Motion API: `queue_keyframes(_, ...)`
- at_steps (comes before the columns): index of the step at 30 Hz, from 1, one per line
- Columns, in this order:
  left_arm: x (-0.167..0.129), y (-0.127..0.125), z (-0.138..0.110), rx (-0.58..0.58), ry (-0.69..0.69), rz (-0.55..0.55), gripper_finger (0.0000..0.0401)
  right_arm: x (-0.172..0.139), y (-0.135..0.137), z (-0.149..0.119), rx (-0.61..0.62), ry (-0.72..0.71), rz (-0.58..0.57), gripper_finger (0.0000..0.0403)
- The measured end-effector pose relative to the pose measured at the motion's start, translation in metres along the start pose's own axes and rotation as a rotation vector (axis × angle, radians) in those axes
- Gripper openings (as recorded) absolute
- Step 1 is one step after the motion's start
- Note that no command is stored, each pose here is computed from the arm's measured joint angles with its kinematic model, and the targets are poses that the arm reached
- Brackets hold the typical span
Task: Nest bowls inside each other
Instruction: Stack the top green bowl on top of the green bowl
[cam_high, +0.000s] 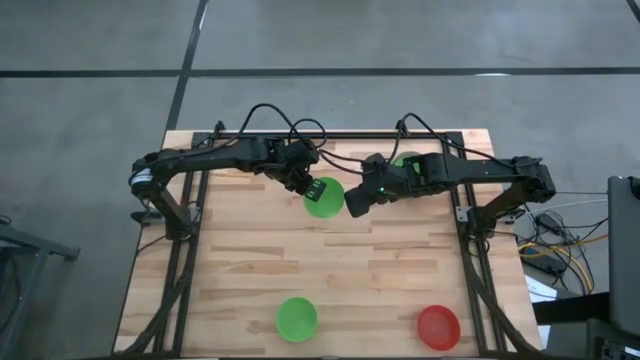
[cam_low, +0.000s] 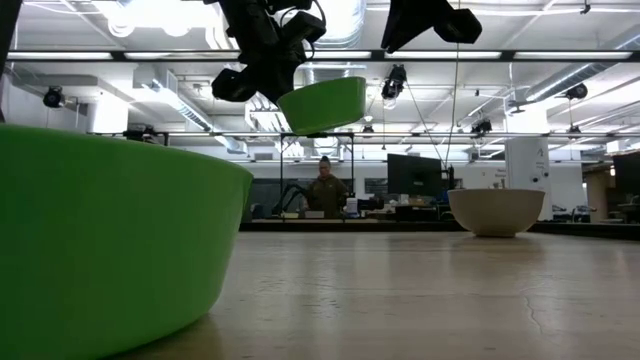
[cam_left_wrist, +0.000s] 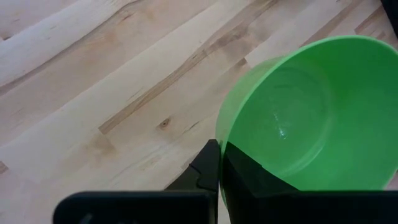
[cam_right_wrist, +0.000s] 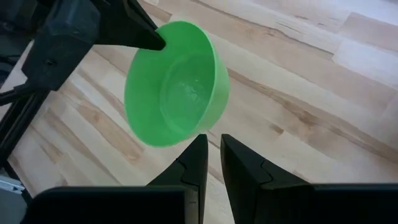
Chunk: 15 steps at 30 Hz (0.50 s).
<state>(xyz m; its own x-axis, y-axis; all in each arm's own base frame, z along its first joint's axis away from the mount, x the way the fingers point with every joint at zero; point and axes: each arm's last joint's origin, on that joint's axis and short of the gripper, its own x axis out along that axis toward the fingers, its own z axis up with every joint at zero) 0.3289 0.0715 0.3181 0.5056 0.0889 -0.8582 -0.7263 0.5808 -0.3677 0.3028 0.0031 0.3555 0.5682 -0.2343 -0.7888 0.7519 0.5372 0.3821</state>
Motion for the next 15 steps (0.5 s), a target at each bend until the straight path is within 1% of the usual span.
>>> queue_keyframes(3,0.0,0.0,0.0,0.0,0.0,0.0,0.001,0.0,0.0005,0.0,-0.004,0.001,0.006,0.0044)
queue_keyframes(6,0.0,0.0,0.0,0.0,0.0,0.0,0.001,0.0,0.0004,0.0,-0.004,0.001,0.005,0.0054)
queue_keyframes(15,0.0,-0.0001,-0.0001,0.0,0.0,0.0,0.001,0.0,0.0001,-0.0002,-0.002,0.004,0.002,0.0112)
